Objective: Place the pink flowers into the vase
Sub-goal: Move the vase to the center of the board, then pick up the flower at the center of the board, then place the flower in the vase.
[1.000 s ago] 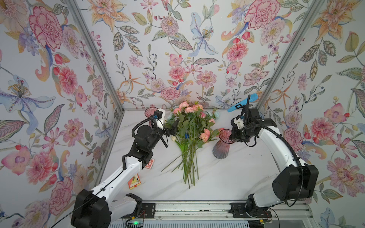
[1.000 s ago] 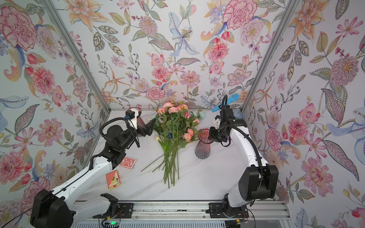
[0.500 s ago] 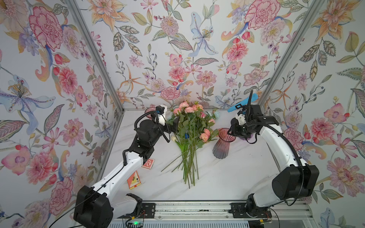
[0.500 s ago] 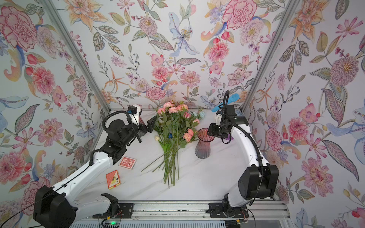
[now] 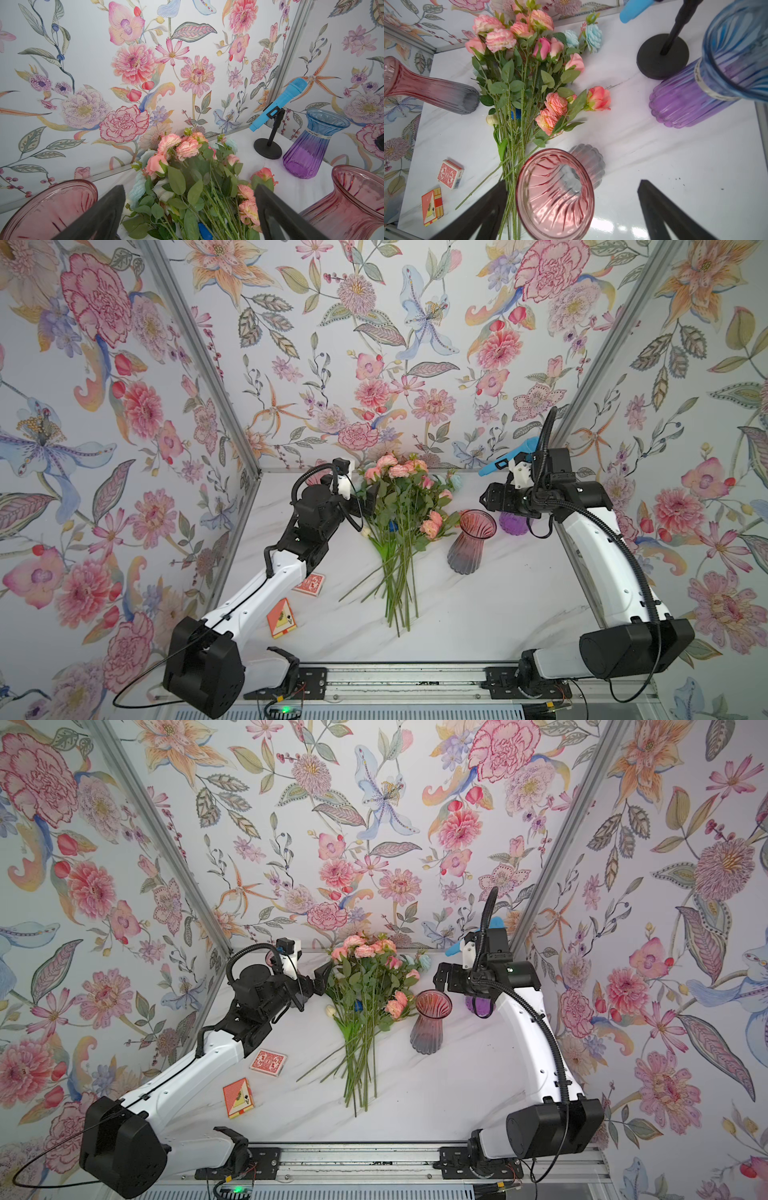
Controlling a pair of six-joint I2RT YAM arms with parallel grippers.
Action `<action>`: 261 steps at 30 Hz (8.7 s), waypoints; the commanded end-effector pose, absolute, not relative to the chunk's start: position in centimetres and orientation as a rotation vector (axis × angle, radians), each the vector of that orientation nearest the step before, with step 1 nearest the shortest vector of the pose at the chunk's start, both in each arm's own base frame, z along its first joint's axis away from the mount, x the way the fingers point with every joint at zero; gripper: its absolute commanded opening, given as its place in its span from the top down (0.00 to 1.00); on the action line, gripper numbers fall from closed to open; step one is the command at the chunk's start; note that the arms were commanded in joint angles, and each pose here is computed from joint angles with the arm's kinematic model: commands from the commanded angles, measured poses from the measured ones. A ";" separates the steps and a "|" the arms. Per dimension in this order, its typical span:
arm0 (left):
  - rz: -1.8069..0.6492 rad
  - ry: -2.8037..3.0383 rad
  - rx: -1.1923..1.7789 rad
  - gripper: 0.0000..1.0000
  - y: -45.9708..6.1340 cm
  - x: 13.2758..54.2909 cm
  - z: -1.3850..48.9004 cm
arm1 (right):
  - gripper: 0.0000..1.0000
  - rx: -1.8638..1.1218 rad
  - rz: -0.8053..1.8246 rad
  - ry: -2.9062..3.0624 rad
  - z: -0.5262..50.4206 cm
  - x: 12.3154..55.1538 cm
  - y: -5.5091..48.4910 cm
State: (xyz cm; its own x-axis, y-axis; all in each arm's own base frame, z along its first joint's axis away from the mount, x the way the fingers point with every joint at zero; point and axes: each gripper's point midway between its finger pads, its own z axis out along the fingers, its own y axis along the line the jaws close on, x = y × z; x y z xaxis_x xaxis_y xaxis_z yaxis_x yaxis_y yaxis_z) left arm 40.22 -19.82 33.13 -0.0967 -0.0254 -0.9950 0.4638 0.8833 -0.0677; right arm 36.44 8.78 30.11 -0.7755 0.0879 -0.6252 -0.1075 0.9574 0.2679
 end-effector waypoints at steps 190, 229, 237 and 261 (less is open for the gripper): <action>-1.168 1.314 0.304 1.00 -29.3 43.7 41.9 | 0.95 -0.564 0.663 1.928 34.7 41.3 33.3; -0.502 1.601 0.544 0.00 -29.3 44.4 36.1 | 1.00 -0.108 -0.022 1.295 58.5 43.1 3.3; -0.436 1.591 0.596 0.00 -29.9 44.3 35.5 | 1.00 0.011 -0.133 1.299 56.6 44.1 -4.3; -0.383 1.602 0.601 0.00 -29.9 45.1 34.6 | 1.00 0.036 -0.142 1.533 40.9 49.8 -7.3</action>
